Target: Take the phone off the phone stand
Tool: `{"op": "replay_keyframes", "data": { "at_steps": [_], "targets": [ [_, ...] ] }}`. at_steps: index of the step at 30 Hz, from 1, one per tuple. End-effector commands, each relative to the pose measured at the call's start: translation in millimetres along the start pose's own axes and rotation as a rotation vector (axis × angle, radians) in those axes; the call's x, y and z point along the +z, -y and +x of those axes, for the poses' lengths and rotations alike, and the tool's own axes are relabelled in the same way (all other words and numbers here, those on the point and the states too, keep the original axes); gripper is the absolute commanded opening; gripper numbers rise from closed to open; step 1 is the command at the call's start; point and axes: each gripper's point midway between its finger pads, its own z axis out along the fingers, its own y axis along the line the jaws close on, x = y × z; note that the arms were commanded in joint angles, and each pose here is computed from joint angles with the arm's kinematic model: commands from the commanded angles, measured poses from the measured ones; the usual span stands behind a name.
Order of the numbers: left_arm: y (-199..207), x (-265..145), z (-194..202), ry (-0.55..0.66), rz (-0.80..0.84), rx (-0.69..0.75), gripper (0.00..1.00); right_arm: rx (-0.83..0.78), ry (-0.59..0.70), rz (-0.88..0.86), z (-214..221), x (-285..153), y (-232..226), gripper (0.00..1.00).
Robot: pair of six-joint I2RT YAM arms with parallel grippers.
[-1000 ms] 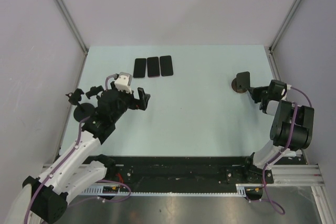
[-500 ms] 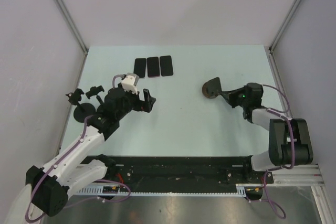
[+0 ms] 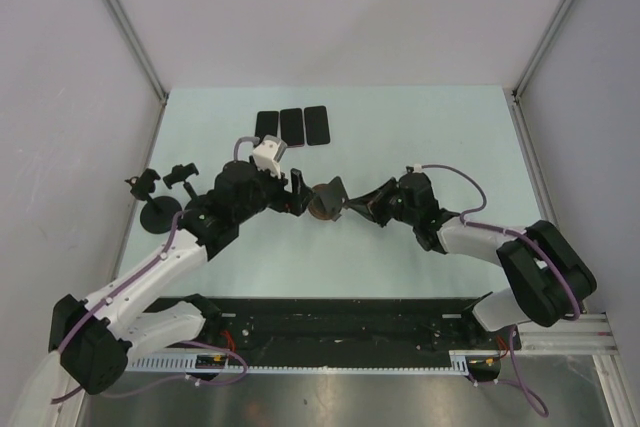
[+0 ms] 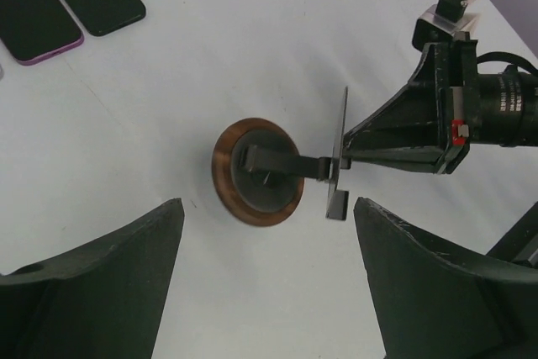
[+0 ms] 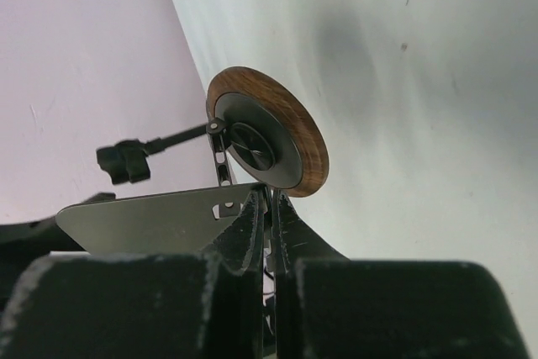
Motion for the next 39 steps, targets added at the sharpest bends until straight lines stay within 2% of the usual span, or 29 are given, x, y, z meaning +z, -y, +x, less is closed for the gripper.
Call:
{"op": "replay_keyframes", "data": {
  "at_steps": [1,7,10,12,13,15,16,18,19,21,22,24,25,27,28,31,34,39],
  "targets": [
    [21,3,-14,0.007,0.086,-0.007,0.86,0.009,-0.018,-0.110,16,5,-31,0.00],
    [35,11,4,-0.064,0.154,0.002,0.82,-0.010,-0.040,-0.116,30,7,-33,0.00],
    [38,18,13,-0.100,0.164,0.001,0.77,-0.022,-0.044,-0.113,33,8,-32,0.00],
    [39,22,20,-0.126,0.164,0.002,0.69,-0.024,-0.053,-0.112,36,8,-32,0.00],
    [40,24,20,-0.128,0.164,0.003,0.59,-0.025,-0.056,-0.112,37,9,-31,0.00],
    [42,25,20,-0.131,0.167,0.003,0.47,-0.029,-0.063,-0.111,39,9,-31,0.00],
    [43,25,19,-0.128,0.168,0.001,0.32,-0.030,-0.065,-0.109,40,10,-30,0.00],
    [41,25,16,-0.117,0.157,0.005,0.16,-0.035,-0.069,-0.108,41,10,-30,0.00],
    [39,24,16,-0.114,0.146,0.020,0.03,-0.036,-0.071,-0.108,41,10,-30,0.00],
    [32,24,15,-0.105,0.117,0.036,0.00,-0.051,-0.065,-0.121,38,8,-33,0.08],
    [30,23,15,-0.102,0.111,0.051,0.00,-0.060,-0.060,-0.127,36,6,-36,0.20],
    [19,20,15,-0.099,0.079,0.057,0.00,-0.076,-0.040,-0.132,29,1,-39,0.31],
    [14,19,15,-0.099,0.066,0.063,0.00,-0.097,-0.029,-0.116,25,0,-35,0.45],
    [-3,14,11,-0.084,0.023,0.053,0.00,-0.112,-0.017,-0.102,18,-4,-33,0.58],
    [-10,12,10,-0.084,0.003,0.048,0.00,-0.125,-0.002,-0.088,11,-8,-31,0.69],
    [-38,5,4,-0.068,-0.062,0.017,0.00,-0.158,0.029,-0.071,-1,-20,-30,0.84],
    [-67,-1,2,-0.060,-0.124,-0.033,0.01,-0.223,0.082,-0.047,-15,-33,-28,0.91],
    [-120,-4,10,-0.079,-0.242,-0.140,0.00,-0.283,0.143,-0.015,-35,-50,-24,0.95]
  ]
}}
